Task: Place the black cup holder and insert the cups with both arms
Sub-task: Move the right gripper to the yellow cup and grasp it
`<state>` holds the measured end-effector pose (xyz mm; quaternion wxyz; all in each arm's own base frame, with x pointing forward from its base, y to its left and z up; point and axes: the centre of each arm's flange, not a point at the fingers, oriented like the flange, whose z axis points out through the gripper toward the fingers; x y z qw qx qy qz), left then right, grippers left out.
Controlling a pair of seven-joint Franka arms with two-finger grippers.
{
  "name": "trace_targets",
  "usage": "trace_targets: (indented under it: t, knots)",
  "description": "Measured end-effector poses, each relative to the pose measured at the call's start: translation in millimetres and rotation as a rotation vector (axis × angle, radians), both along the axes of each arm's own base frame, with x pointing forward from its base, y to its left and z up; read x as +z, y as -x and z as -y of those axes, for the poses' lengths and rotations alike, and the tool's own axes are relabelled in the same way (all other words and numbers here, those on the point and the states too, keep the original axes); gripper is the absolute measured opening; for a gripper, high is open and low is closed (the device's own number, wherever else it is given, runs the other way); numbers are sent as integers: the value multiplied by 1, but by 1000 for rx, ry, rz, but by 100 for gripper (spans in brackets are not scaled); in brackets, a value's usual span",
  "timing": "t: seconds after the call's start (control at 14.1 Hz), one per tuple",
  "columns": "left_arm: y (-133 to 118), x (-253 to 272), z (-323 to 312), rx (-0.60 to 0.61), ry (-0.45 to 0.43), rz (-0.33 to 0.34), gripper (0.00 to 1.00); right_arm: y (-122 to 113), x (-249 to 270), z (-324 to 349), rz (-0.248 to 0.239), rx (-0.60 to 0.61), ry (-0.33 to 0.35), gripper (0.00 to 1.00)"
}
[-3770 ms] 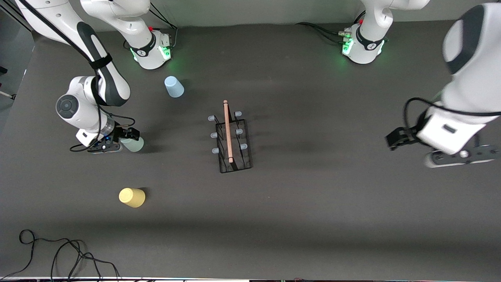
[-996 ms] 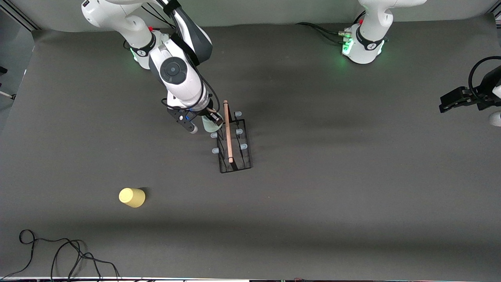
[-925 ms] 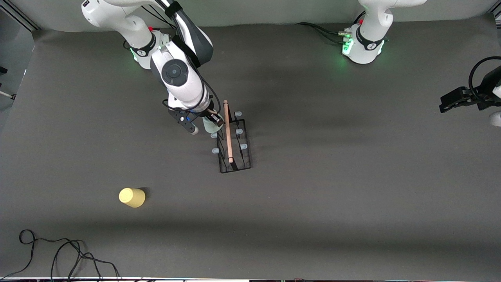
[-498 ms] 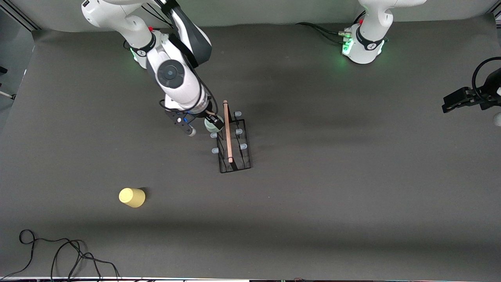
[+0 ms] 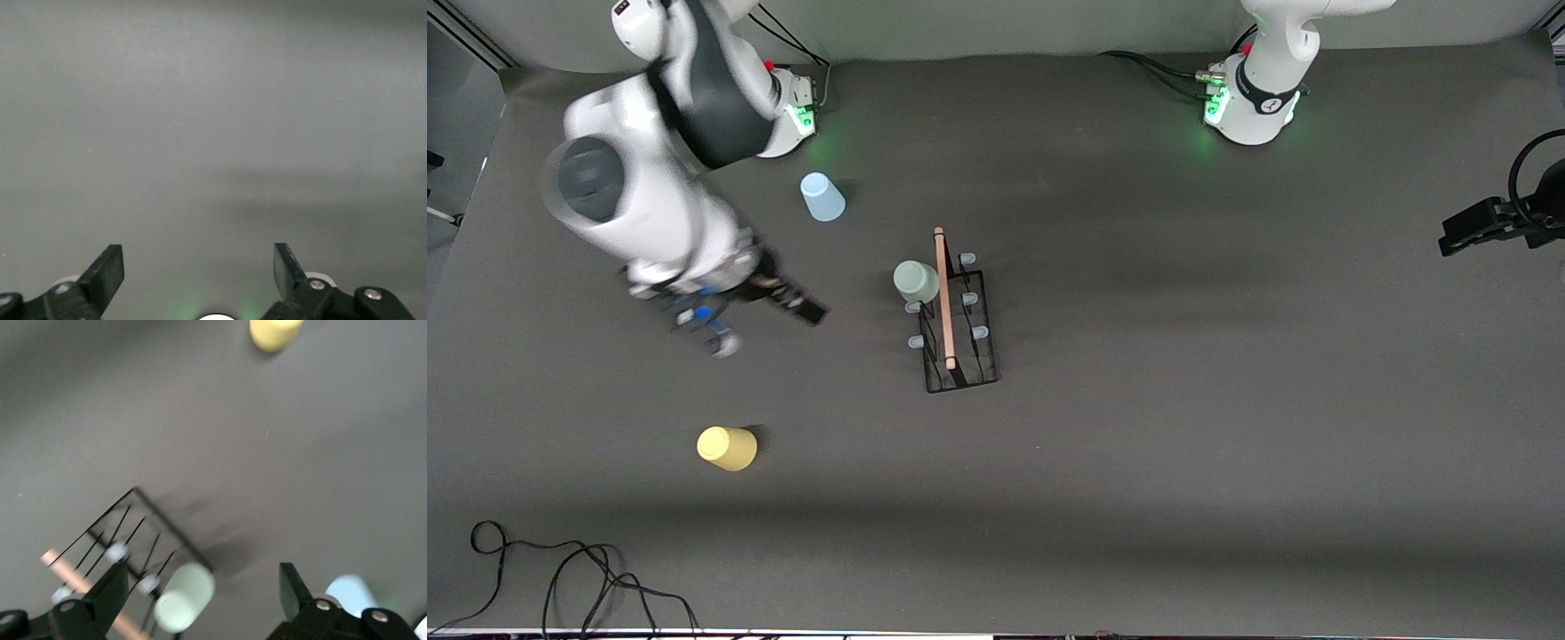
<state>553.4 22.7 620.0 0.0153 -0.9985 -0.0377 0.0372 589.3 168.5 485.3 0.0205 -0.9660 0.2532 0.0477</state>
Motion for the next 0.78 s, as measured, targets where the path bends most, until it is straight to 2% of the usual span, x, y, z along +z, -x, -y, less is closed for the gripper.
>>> trace_targets:
  t: [0.21, 0.43, 0.57, 0.78]
  knots:
    - [0, 1, -1, 1, 0, 3, 100, -43, -10, 99, 33, 202, 15, 100]
    - [1, 1, -4, -5, 1, 0, 100, -77, -41, 164, 41, 357, 46, 100]
    - [1, 1, -6, -25, 2, 0, 100, -97, -78, 175, 80, 402, 80, 100]
    - [1, 0, -5, -36, 4, 0, 100, -111, -155, 165, 100, 403, 56, 100]
